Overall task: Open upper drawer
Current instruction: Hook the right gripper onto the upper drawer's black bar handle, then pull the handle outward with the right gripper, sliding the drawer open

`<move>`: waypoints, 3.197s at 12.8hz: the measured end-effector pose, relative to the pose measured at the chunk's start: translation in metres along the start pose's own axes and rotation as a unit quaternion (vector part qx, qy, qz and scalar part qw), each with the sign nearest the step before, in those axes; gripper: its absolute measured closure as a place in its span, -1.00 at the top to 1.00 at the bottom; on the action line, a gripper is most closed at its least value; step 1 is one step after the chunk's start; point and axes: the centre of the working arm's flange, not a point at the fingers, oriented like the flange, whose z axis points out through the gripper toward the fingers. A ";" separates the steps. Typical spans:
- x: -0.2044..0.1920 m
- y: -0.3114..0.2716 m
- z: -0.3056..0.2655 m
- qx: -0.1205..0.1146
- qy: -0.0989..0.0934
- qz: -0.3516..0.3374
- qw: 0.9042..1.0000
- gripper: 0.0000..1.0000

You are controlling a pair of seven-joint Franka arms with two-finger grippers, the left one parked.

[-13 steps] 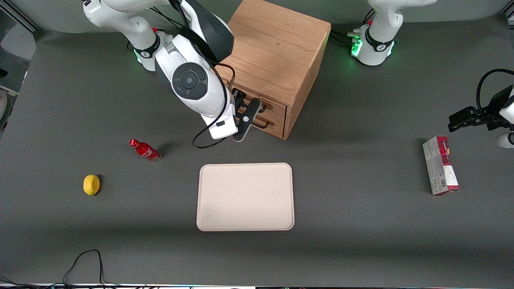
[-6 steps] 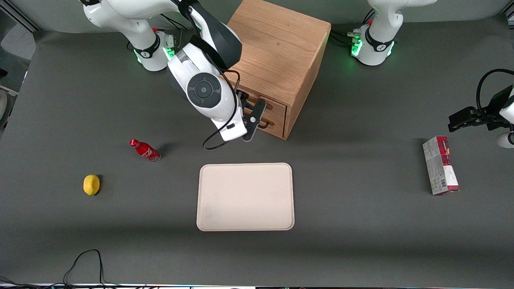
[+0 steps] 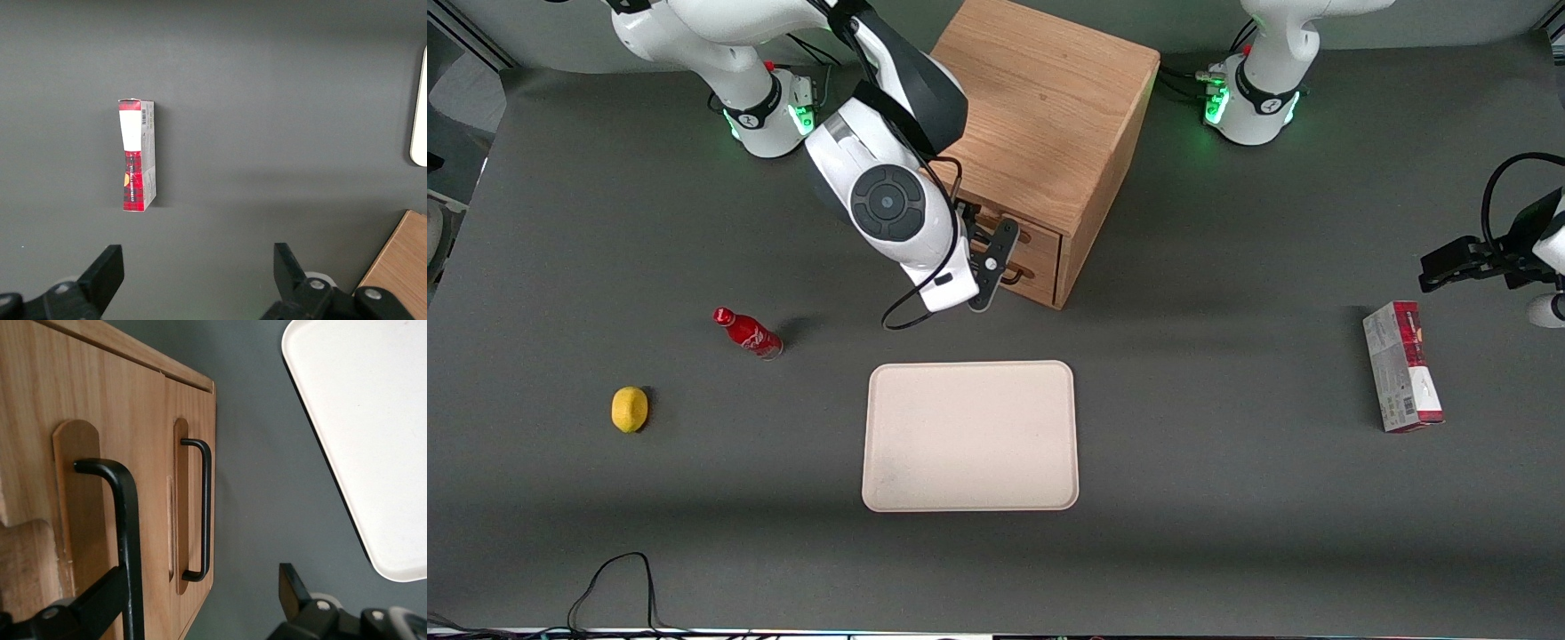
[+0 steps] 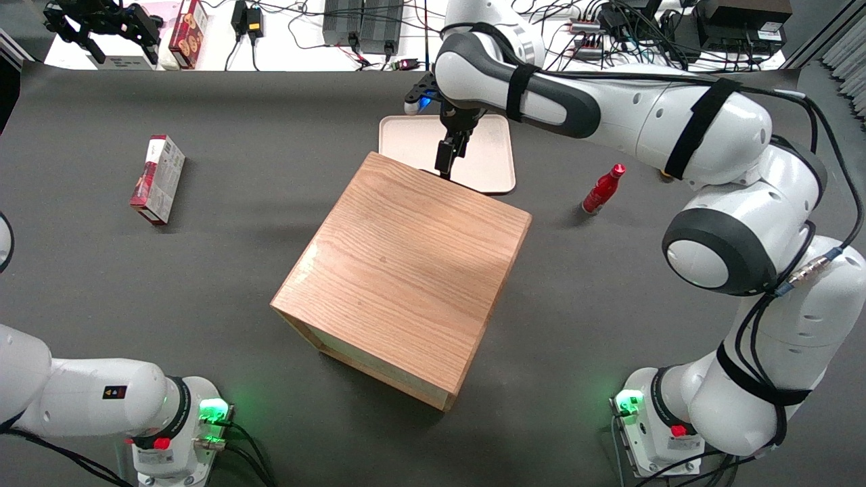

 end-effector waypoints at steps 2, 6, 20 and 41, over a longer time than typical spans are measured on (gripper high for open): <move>0.001 0.000 0.007 0.009 -0.004 0.000 1.000 1.00; 0.002 0.003 0.017 0.016 -0.011 -0.001 1.000 1.00; -0.015 0.039 0.012 0.053 0.005 0.034 0.998 1.00; -0.026 0.075 0.019 0.037 0.000 0.059 0.998 1.00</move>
